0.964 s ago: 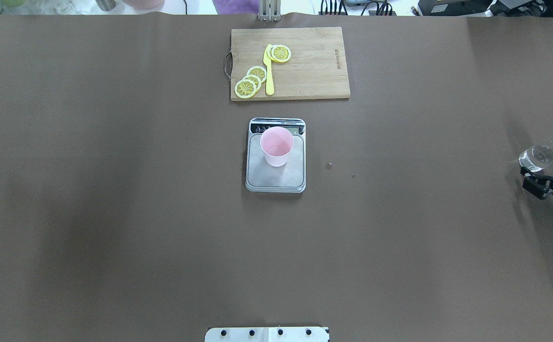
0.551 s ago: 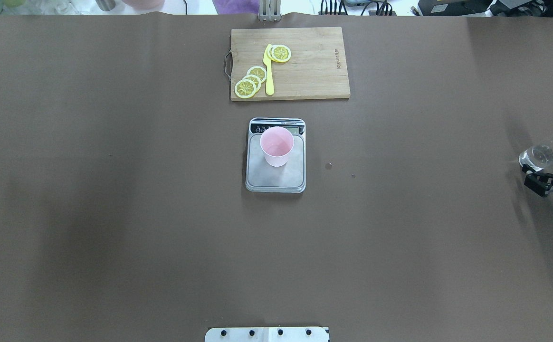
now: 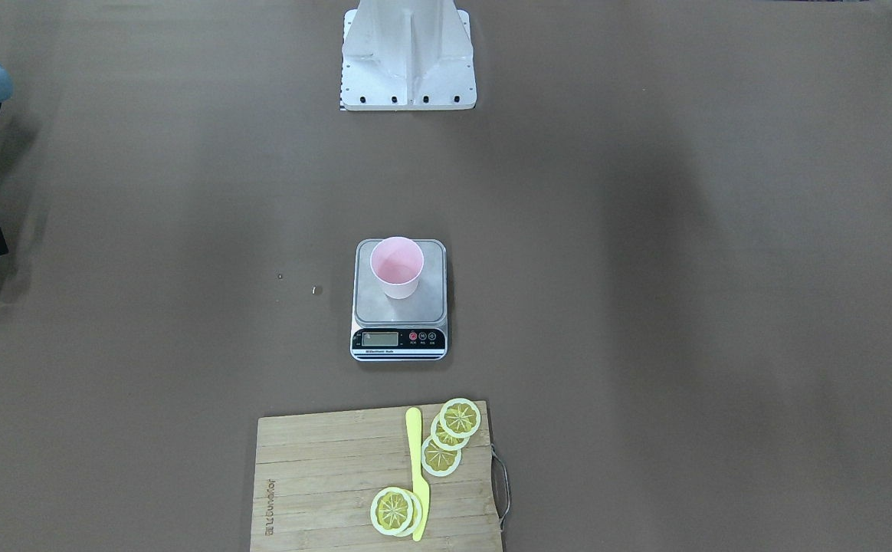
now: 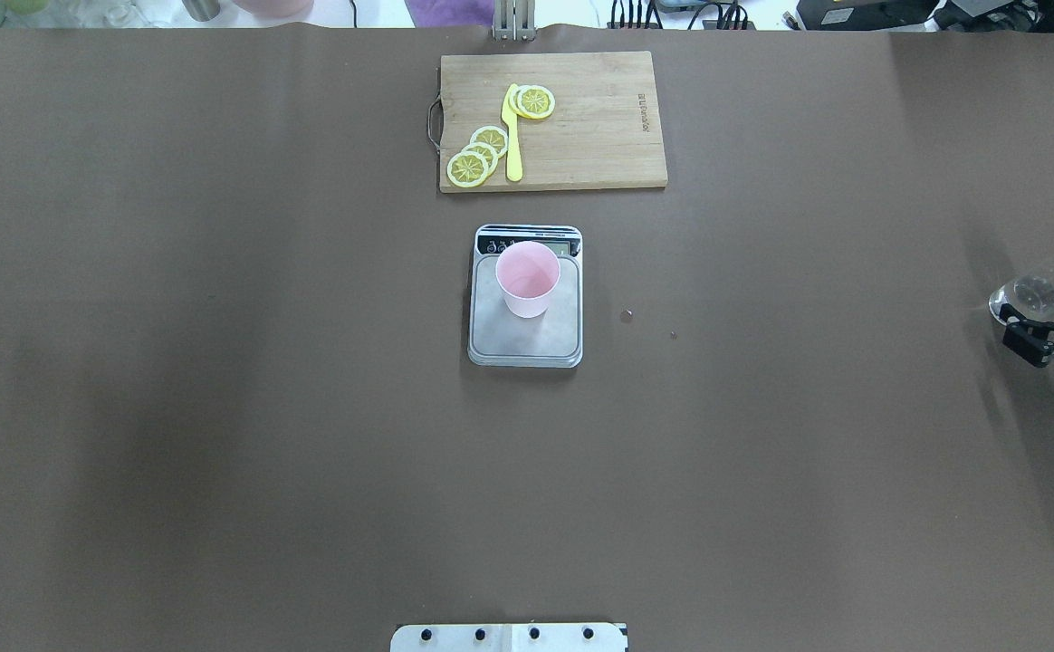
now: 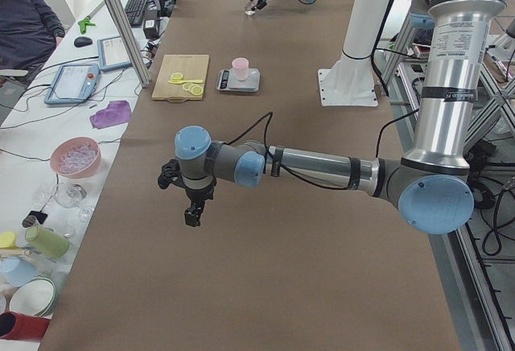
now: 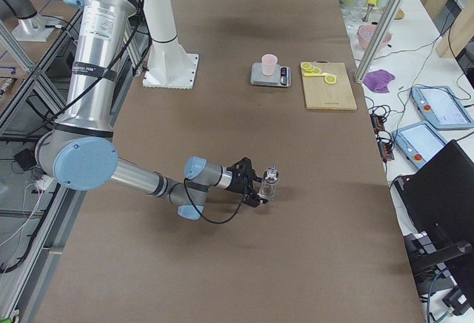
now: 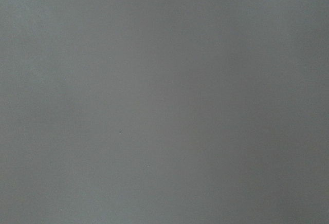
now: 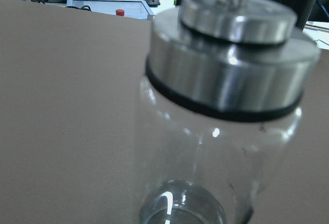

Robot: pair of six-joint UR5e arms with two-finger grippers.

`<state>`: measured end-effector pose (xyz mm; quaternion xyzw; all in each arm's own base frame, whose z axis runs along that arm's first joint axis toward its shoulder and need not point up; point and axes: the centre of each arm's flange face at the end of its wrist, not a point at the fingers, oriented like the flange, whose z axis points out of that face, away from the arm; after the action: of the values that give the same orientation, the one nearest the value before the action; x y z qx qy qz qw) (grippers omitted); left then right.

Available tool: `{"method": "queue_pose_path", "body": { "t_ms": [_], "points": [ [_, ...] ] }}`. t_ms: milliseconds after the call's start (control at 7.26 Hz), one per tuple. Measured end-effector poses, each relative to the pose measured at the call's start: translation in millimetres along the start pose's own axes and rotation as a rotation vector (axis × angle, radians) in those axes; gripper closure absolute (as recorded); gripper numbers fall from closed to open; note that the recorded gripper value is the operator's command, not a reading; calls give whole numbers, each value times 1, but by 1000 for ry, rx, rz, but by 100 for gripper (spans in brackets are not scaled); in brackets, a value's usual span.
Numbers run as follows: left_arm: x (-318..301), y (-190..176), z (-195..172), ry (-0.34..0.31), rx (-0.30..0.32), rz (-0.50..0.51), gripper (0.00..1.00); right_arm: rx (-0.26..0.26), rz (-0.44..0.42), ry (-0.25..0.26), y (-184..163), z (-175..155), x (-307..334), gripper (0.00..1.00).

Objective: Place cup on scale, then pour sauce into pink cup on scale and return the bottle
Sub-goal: 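Lift the glass sauce bottle upward with the right gripper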

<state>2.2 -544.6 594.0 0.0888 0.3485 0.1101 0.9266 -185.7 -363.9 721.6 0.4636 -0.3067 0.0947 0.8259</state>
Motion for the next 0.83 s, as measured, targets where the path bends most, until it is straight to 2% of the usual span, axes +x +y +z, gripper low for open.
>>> {"method": "queue_pose_path", "body": {
  "t_ms": [551,689,826],
  "points": [
    [1,0,-1,0,1,1,2,24,-11,-3,-13,11,-7,6],
    [1,0,-1,0,1,1,2,25,-12,-3,-14,12,-6,22],
    [1,0,-1,0,1,2,2,24,-13,-2,-14,12,-5,63]
  ]
}}
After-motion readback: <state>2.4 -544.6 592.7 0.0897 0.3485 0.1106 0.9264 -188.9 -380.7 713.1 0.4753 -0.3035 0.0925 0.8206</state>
